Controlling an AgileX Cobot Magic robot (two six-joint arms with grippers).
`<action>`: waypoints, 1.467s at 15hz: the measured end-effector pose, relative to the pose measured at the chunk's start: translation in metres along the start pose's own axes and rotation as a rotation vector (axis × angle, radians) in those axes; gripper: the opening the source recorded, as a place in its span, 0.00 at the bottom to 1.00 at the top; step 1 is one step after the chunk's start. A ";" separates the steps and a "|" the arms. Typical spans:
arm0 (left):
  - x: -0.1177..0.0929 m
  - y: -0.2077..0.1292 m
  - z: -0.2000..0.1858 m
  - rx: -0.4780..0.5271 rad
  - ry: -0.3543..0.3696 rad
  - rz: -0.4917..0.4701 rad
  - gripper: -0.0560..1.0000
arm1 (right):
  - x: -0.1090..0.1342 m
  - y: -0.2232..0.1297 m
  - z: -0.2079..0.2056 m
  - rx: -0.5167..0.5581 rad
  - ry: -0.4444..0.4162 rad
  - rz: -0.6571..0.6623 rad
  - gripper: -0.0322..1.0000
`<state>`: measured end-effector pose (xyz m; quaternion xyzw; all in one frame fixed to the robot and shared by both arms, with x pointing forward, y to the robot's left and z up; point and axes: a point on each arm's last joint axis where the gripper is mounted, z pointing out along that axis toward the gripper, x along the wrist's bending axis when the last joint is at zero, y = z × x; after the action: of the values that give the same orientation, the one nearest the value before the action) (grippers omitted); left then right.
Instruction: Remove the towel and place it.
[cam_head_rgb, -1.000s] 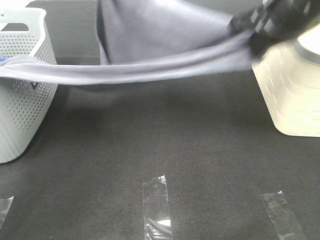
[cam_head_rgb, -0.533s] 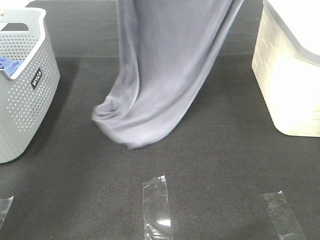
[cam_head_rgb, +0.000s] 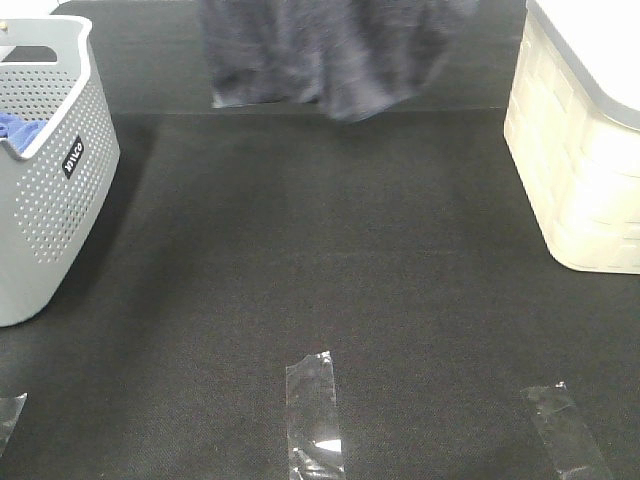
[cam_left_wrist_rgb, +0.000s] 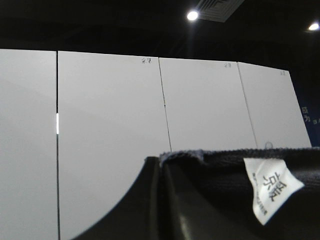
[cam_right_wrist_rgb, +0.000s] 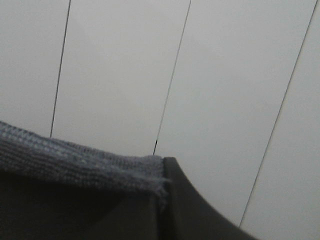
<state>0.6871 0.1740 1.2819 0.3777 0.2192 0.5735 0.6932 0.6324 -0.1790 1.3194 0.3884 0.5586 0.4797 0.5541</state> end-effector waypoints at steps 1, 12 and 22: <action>0.000 -0.009 0.000 0.081 -0.002 0.026 0.05 | 0.002 -0.010 0.003 0.077 0.004 0.011 0.03; -0.028 -0.120 -0.089 1.529 -0.017 -0.137 0.05 | 0.049 -0.137 0.002 0.994 0.235 0.087 0.03; -0.065 -0.083 -0.178 1.883 -0.124 -0.186 0.05 | 0.057 -0.206 -0.116 1.412 0.395 0.165 0.03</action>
<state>0.5926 0.1554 1.0990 0.7925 0.5836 0.0822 0.1568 0.5324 -0.1855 1.0978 0.5999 0.7925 0.1071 0.0235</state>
